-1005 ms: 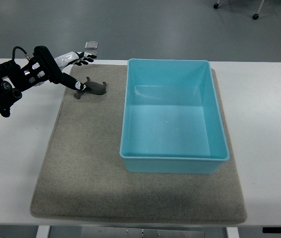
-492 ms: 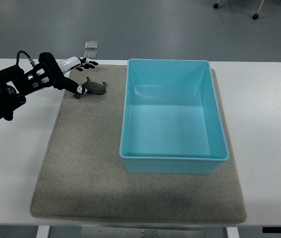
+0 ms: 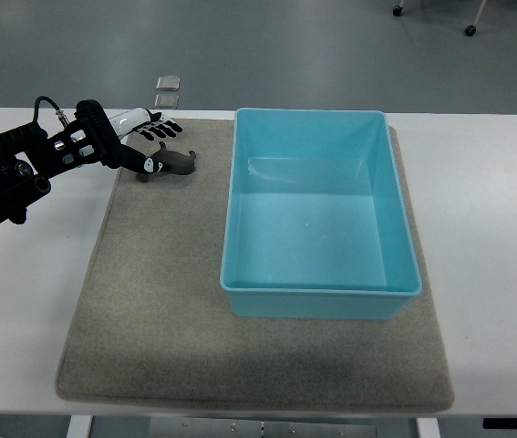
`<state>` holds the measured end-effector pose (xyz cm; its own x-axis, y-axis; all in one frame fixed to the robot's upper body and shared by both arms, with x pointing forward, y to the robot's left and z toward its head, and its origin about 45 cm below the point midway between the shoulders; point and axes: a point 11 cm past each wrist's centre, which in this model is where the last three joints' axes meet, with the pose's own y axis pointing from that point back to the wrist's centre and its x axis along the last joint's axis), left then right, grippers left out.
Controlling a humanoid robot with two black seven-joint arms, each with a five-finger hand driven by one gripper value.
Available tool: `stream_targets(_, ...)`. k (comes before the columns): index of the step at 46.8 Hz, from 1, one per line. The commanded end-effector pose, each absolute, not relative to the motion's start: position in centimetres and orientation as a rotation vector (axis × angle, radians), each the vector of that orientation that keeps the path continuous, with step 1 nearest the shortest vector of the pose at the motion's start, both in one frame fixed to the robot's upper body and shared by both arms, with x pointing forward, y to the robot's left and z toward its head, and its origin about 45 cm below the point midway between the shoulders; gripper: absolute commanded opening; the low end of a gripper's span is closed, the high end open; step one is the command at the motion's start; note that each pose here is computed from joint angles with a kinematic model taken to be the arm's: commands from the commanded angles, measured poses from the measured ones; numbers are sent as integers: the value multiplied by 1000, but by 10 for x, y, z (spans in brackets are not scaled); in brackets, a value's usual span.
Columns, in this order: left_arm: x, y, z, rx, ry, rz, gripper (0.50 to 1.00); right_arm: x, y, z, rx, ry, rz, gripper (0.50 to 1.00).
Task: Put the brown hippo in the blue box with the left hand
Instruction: 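Close the left hand fingers around the brown hippo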
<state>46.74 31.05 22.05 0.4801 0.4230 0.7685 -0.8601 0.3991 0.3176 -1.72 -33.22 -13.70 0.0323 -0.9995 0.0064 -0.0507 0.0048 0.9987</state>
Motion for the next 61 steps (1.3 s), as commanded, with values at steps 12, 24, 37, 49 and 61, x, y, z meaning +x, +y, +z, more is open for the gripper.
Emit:
stream_targets(12,464,315,211,829,-690,888,782,-17,-332,-137,1258,-1225,-1157,936)
stream_targets(24,464,314,211,828,-690,887,776,-17,-332,-137,1258,-1225,-1157,936)
stream_targets(37,464,312,211,821,-690,885,651,-17,-332,-137,1258,-1225,-1157,936)
stream_targets(49,464,312,211,823,-684,889,500,-17,-332,-137,1258,-1225,-1157,936)
stream_targets(61,467,311,216,808,-683,904,500,-17,-332,-137,1256,-1224,-1157,936)
